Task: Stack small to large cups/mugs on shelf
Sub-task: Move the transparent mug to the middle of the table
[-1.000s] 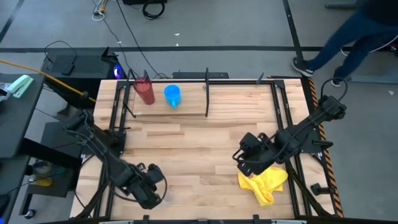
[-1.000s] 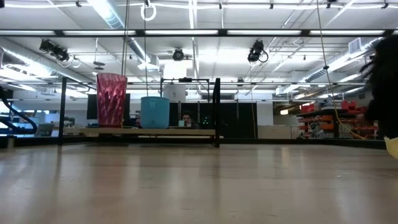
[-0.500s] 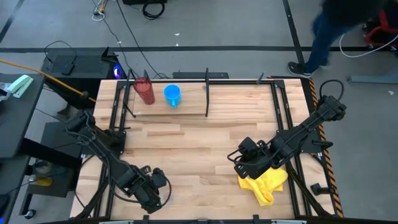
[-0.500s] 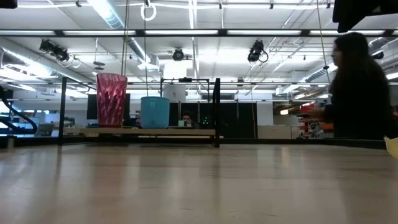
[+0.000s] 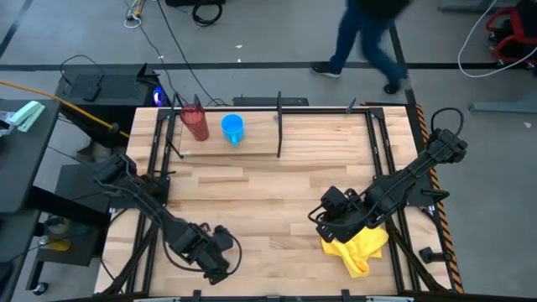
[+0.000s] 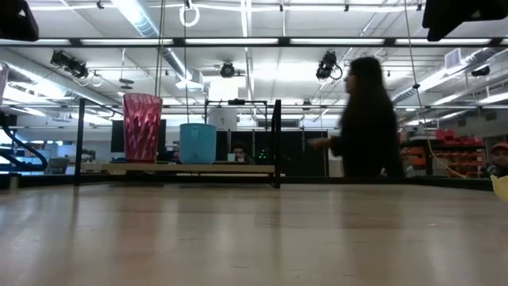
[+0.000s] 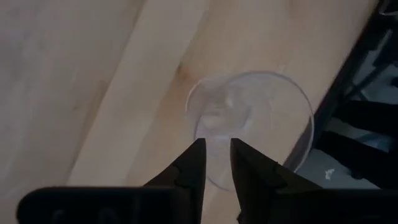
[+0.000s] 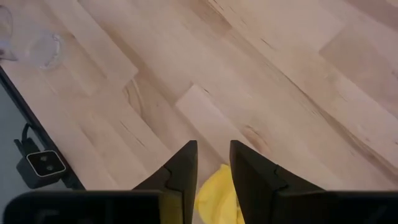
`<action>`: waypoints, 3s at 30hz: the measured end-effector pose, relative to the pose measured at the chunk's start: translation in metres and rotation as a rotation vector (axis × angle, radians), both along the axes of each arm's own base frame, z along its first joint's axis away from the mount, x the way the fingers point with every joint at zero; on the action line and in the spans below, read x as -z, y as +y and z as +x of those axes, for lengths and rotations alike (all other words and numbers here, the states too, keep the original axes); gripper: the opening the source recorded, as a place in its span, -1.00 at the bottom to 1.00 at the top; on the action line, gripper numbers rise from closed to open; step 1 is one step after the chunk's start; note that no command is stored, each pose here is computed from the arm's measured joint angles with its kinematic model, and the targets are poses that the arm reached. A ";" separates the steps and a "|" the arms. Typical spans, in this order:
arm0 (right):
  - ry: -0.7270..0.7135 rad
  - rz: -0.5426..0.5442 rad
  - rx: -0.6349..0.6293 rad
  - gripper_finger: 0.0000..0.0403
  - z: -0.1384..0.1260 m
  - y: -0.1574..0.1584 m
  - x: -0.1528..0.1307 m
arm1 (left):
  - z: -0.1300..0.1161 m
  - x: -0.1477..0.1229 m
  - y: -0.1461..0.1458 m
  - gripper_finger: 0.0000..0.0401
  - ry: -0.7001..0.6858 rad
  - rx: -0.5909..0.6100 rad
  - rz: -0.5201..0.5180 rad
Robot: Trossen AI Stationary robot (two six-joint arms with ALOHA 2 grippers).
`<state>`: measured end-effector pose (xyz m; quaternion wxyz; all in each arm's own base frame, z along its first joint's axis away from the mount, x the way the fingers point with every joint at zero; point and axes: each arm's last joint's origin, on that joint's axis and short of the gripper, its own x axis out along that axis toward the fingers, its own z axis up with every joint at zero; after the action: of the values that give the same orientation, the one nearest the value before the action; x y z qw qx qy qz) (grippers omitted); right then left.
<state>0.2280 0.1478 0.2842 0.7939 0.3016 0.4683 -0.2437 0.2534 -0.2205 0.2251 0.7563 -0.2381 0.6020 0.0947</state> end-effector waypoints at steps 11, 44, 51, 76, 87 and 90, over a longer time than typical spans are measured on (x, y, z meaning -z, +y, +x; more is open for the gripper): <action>-0.016 -0.004 -0.006 -0.50 0.001 0.001 -0.001 | 0.011 0.000 0.009 -0.59 -0.022 -0.044 -0.010; -0.058 -0.071 -0.049 -0.50 0.004 0.000 -0.002 | 0.057 0.001 0.073 -0.65 -0.093 -0.083 0.053; -0.060 -0.073 -0.054 -0.50 0.004 0.000 -0.002 | 0.060 -0.001 0.084 -0.69 -0.097 -0.039 0.075; -0.089 -0.053 -0.045 -0.50 0.008 0.000 -0.004 | 0.038 0.001 0.077 -0.50 0.102 0.024 0.027; -0.102 -0.048 -0.046 -0.50 0.009 0.001 -0.004 | 0.047 0.008 0.076 -0.44 0.070 0.010 0.037; -0.104 -0.053 -0.052 -0.50 0.010 0.000 -0.004 | 0.051 0.009 0.079 -0.49 0.055 -0.024 0.048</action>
<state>0.2377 0.1474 0.2886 0.8311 0.2805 0.4273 -0.2193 0.3041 -0.1414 0.2157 0.7436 -0.2244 0.6174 0.1244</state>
